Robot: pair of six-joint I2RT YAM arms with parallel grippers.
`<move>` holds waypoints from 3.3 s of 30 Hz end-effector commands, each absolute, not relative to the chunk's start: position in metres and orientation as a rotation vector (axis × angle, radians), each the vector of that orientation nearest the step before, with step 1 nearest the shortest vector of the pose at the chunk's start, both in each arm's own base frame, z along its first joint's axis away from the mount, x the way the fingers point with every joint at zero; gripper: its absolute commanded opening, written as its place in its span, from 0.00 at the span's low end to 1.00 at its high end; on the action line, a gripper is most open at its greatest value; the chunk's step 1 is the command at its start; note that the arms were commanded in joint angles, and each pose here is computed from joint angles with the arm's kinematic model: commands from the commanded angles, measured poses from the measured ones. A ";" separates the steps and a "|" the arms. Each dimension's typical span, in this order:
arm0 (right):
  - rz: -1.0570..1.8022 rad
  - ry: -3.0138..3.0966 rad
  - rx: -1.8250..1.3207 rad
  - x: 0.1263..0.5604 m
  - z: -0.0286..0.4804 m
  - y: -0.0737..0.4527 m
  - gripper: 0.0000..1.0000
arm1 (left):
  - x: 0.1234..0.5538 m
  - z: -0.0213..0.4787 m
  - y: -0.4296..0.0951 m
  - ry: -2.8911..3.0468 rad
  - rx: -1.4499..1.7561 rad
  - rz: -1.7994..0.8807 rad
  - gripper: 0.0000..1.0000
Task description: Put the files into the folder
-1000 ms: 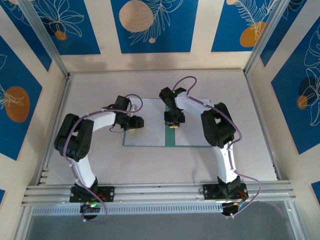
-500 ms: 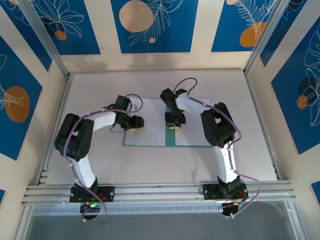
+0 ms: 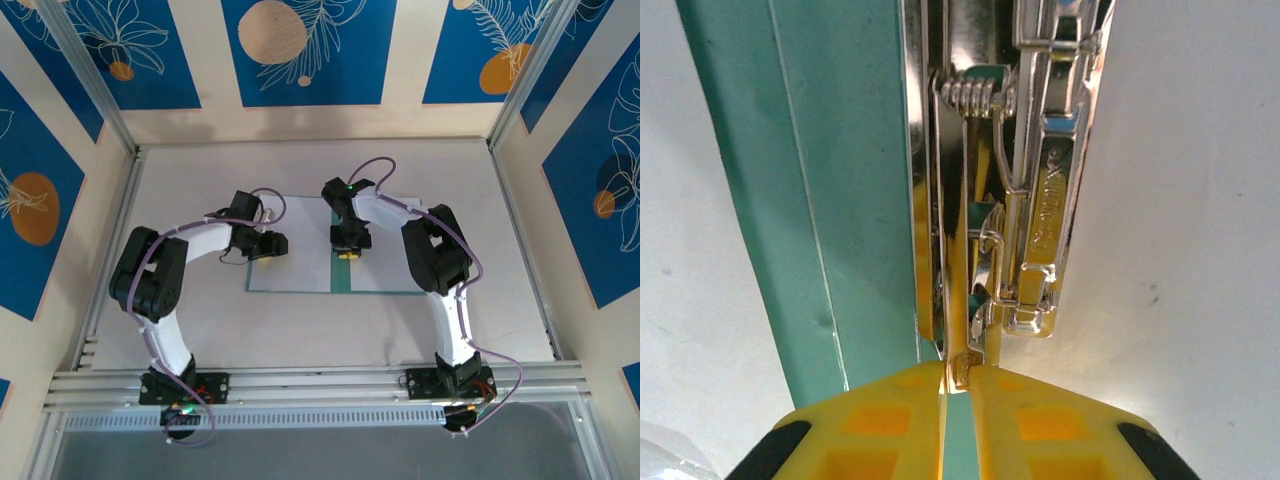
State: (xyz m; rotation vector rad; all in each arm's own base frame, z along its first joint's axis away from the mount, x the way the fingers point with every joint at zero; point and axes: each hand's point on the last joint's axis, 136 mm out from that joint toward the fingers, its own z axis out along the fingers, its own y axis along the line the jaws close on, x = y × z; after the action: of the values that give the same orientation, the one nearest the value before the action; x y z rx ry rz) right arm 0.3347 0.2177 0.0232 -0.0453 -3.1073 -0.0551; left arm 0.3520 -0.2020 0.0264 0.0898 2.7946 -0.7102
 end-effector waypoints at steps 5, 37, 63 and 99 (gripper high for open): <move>0.086 -3.016 -0.046 0.318 -0.011 0.197 0.18 | 0.321 -0.015 -0.182 2.972 0.076 -0.563 0.55; 0.065 -3.061 0.008 0.334 0.013 0.211 0.23 | 0.326 -0.013 -0.183 2.978 0.070 -0.556 0.55; -0.428 -3.166 -0.109 0.342 0.096 0.203 0.25 | 0.341 0.075 -0.160 2.817 0.007 -0.392 0.85; -0.409 -3.052 -0.343 0.331 0.029 0.147 0.31 | 0.246 0.035 -0.130 2.877 -0.305 -0.534 0.76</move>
State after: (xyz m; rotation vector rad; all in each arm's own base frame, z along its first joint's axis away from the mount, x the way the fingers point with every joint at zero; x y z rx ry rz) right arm 0.3358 0.1470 0.0346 -0.3442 -3.0790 -0.4061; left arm 0.2496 -0.1332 0.0353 -0.2736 2.8724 -0.5324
